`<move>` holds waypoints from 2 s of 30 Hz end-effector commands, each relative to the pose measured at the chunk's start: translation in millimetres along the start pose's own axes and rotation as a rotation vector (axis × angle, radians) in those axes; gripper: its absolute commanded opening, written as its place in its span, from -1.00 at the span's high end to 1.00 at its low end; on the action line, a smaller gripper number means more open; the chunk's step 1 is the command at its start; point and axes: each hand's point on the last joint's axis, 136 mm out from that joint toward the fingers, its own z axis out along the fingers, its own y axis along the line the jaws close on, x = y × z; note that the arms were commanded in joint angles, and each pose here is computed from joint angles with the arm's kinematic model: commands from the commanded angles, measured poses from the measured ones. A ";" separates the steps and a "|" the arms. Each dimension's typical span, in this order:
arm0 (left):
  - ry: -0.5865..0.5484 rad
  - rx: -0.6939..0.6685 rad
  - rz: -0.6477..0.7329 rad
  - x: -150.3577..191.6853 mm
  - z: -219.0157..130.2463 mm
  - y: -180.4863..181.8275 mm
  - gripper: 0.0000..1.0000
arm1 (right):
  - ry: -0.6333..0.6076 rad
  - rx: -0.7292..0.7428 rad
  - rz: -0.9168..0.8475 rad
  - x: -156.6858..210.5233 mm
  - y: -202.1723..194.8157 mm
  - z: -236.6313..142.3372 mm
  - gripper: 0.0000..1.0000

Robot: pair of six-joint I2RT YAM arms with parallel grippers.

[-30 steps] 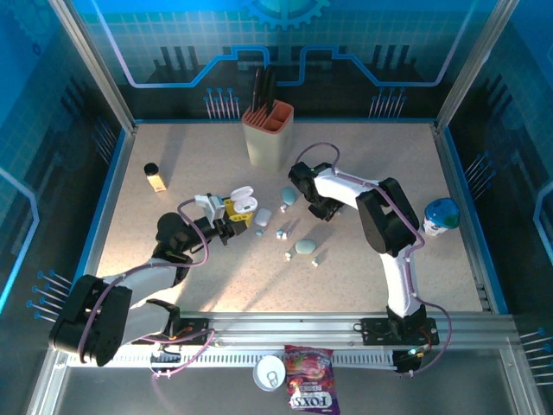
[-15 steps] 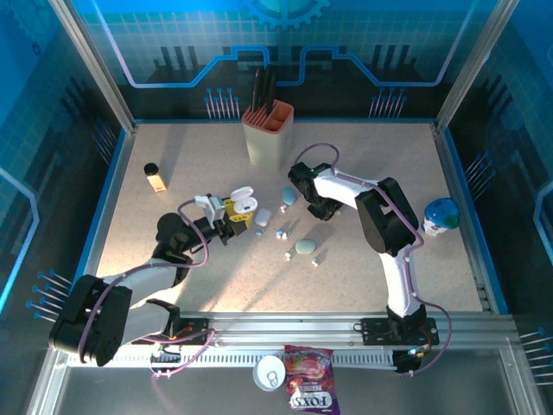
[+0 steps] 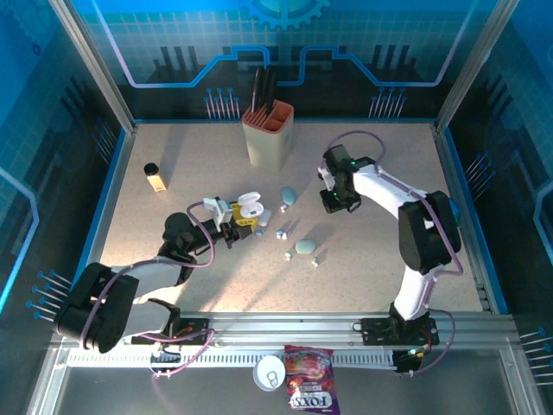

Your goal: Insert wireless bluetooth earbuds into charging case

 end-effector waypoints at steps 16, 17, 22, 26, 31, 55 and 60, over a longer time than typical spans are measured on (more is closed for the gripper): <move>0.034 -0.004 0.070 14.1 46.3 3.1 0.37 | -0.182 -0.817 0.444 0.7 58.6 -84.4 0.62; 0.032 -0.004 0.069 14.2 49.1 3.5 0.37 | -0.180 -0.826 0.452 2.6 60.8 -86.6 0.62; 0.024 -0.011 0.074 15.2 63.5 4.8 0.38 | -0.193 -0.864 0.432 11.7 77.4 -108.6 0.62; 0.010 -0.002 0.080 16.6 75.3 3.2 0.38 | -0.216 -0.871 0.425 16.0 86.0 -124.9 0.62; -0.005 0.012 0.089 20.9 87.0 0.8 0.39 | -0.222 -0.915 0.414 18.0 102.1 -140.1 0.63; -0.023 0.082 0.102 26.2 113.9 -24.0 0.41 | -0.234 -0.927 0.303 5.3 156.2 -149.6 0.63; -0.019 0.095 0.104 28.1 116.6 -30.1 0.41 | -0.237 -0.917 0.298 2.5 157.8 -146.1 0.63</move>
